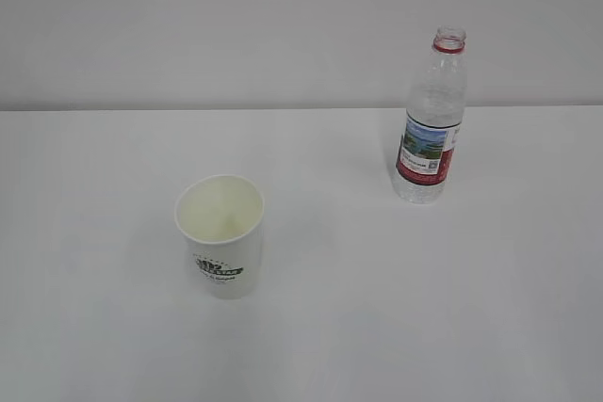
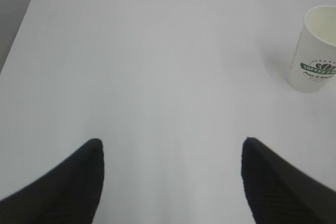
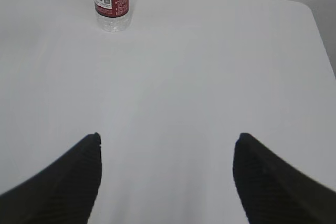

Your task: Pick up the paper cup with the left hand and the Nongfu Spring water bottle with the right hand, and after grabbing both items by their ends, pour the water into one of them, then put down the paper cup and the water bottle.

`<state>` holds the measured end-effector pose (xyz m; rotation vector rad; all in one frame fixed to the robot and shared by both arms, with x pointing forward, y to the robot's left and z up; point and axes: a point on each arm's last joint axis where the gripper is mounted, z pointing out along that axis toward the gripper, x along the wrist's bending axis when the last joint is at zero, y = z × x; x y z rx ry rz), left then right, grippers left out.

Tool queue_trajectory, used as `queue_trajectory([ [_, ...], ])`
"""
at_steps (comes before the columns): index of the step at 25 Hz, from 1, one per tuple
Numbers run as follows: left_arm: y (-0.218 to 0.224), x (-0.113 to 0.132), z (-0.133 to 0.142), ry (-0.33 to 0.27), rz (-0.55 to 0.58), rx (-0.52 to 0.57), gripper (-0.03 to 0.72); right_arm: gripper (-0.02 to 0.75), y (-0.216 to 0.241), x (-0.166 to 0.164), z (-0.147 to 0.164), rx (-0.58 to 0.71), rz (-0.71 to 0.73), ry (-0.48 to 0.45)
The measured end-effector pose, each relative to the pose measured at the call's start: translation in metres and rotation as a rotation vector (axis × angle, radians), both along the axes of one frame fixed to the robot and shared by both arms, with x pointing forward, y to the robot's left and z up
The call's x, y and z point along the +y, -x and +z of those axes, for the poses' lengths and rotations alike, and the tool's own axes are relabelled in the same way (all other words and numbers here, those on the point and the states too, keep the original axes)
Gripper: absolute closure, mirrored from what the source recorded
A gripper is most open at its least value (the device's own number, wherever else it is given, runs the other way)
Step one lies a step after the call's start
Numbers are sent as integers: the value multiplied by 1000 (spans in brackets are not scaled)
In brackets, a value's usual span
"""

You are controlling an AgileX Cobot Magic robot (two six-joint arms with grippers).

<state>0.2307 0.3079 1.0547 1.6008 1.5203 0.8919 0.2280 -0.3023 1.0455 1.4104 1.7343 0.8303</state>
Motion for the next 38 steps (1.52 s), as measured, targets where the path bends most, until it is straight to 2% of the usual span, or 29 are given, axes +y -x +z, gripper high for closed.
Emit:
queue_trajectory([
  [38, 0, 0, 0, 0, 0, 0, 124, 150, 0, 0, 0, 0, 0, 0],
])
